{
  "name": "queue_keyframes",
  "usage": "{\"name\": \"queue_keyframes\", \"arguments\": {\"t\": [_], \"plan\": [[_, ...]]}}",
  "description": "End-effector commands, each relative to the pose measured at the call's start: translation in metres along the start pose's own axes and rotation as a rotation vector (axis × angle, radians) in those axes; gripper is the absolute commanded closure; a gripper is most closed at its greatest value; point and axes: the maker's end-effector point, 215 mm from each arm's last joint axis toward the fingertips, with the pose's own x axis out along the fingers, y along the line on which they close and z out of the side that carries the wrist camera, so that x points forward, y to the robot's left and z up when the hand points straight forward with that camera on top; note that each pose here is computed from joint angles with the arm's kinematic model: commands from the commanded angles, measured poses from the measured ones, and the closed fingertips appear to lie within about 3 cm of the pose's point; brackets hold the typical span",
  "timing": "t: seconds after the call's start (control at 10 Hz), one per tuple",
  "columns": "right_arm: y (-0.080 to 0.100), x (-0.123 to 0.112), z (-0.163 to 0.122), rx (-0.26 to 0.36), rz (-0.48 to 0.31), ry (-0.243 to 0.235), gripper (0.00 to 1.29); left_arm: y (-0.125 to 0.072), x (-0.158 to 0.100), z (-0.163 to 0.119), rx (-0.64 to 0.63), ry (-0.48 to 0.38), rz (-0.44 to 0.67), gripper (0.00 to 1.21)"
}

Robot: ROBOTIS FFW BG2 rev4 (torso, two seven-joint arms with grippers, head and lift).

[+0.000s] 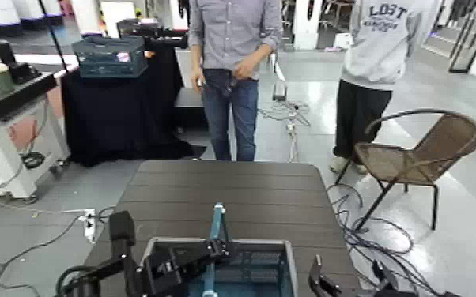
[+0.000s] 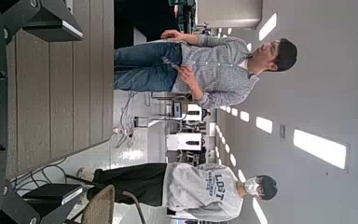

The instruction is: Grasp the handle of the crate.

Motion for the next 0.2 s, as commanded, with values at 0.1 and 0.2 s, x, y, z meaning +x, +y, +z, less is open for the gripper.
{"name": "queue_keyframes", "arguments": {"t": [0.1, 0.2], "plan": [[0.0011, 0.001, -0.0028, 0.001, 0.009, 0.015, 0.15, -0.0007, 0.0005, -0.0004, -0.001, 0.0, -0.004, 1.2], [0.0017, 0.0026, -0.0021, -0.005, 0.013, 0.023, 0.15, -0.0011, 0.0012, -0.0006, -0.004, -0.001, -0.008, 1.2]]}}
